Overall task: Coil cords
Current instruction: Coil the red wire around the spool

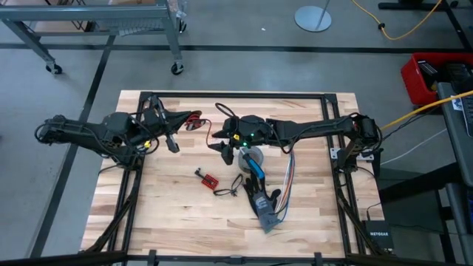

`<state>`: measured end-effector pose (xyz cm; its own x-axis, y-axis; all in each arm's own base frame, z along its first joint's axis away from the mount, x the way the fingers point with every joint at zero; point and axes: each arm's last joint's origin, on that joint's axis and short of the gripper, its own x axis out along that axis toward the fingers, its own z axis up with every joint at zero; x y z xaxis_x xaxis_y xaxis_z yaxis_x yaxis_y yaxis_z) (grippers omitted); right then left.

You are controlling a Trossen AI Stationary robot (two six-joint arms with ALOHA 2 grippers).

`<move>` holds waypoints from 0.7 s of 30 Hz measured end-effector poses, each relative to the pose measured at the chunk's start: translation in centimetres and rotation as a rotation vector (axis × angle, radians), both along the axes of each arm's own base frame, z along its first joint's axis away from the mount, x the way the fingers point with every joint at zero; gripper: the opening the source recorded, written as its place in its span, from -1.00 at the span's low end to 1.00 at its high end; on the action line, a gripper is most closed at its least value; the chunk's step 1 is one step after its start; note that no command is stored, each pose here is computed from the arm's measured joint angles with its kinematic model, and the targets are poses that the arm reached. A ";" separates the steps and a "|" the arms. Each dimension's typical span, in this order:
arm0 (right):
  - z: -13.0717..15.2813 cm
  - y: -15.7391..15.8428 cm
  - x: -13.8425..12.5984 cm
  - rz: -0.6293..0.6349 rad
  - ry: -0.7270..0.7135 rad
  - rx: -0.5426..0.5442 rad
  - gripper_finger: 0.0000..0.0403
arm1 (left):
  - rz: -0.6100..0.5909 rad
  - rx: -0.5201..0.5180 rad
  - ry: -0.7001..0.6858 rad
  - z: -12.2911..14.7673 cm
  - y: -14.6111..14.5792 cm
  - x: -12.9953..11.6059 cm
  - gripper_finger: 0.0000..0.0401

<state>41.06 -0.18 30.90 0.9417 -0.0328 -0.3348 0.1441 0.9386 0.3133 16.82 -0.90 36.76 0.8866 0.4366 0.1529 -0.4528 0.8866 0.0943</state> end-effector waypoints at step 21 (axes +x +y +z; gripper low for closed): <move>1.2 -0.6 0.3 -0.167 -0.115 -0.130 -0.14 | -0.004 -0.022 -0.006 -0.1 0.0 0.1 -1.00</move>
<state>41.32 -0.74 32.09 0.9513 -0.2272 -0.2082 0.2711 0.9382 0.2152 16.97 -0.93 36.67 0.8876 0.4361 0.1484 -0.4495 0.8904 0.0720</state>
